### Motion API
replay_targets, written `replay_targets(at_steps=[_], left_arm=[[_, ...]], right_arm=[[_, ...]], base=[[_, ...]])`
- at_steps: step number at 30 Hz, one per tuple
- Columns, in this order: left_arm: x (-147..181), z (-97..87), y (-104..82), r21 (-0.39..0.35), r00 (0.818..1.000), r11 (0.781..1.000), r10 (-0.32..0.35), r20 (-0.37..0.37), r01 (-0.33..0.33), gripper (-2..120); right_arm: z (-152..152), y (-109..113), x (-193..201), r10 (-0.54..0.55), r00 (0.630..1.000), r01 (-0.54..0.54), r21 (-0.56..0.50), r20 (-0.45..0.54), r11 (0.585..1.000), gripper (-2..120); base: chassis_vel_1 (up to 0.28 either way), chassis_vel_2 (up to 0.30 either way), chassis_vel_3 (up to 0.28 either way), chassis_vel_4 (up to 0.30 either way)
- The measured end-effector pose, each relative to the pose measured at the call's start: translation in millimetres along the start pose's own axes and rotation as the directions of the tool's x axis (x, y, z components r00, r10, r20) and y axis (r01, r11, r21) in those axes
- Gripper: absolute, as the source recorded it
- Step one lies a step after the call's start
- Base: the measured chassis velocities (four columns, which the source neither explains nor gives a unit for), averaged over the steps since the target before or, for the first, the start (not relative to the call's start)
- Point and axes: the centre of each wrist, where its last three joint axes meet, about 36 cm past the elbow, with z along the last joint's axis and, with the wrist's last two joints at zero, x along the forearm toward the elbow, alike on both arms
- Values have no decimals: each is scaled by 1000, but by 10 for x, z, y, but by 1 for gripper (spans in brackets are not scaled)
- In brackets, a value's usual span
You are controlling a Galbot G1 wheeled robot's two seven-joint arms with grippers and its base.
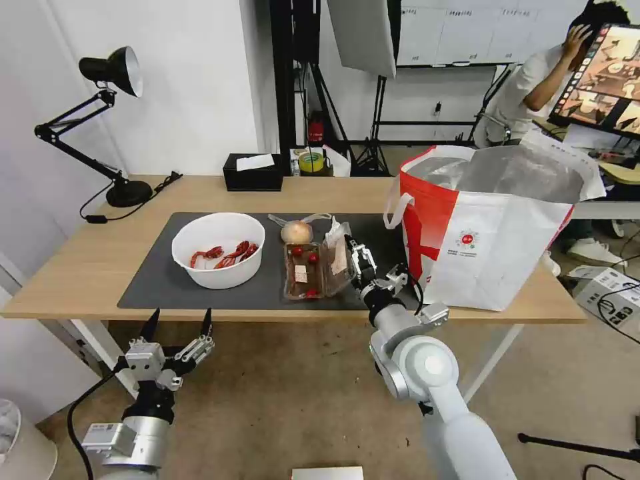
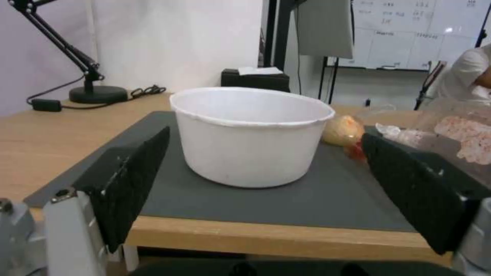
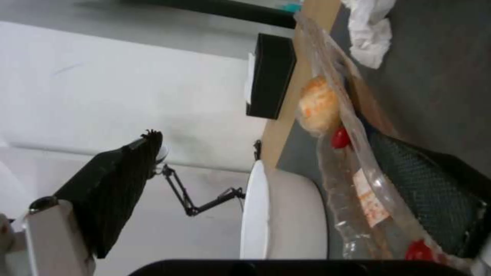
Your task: Pick up the trash from the table and place it into the takeout bag.
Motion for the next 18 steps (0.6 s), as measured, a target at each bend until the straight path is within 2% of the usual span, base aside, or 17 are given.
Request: replay_targets(at_steps=[3,7,9,11,18], left_arm=[[-5,3,0,0,1000,1000,1,1,-1,100],[-6,-1,12,-4,1000,1000,2,0,-2,100],[0,-13,31,-12,1000,1000,3,0,-3,100],[7,-20,36,-13,1000,1000,2,0,-2,100],[8,-20,34,-12,1000,1000,0,1,0,100]], right_arm=[[-1,59,-37,-10,1000,10,6,-17,1000,100],[-12,172,-111,12,996,-10,24,-86,1000,100],[-14,302,-209,36,984,-25,61,-173,998,100],[-1,369,-303,68,975,-50,91,-214,995,100],[9,425,-447,154,955,-121,140,-255,983,100]], base=[[0,0,0,0],[0,0,0,0],[0,0,0,0],[0,0,0,0],[0,0,0,0]])
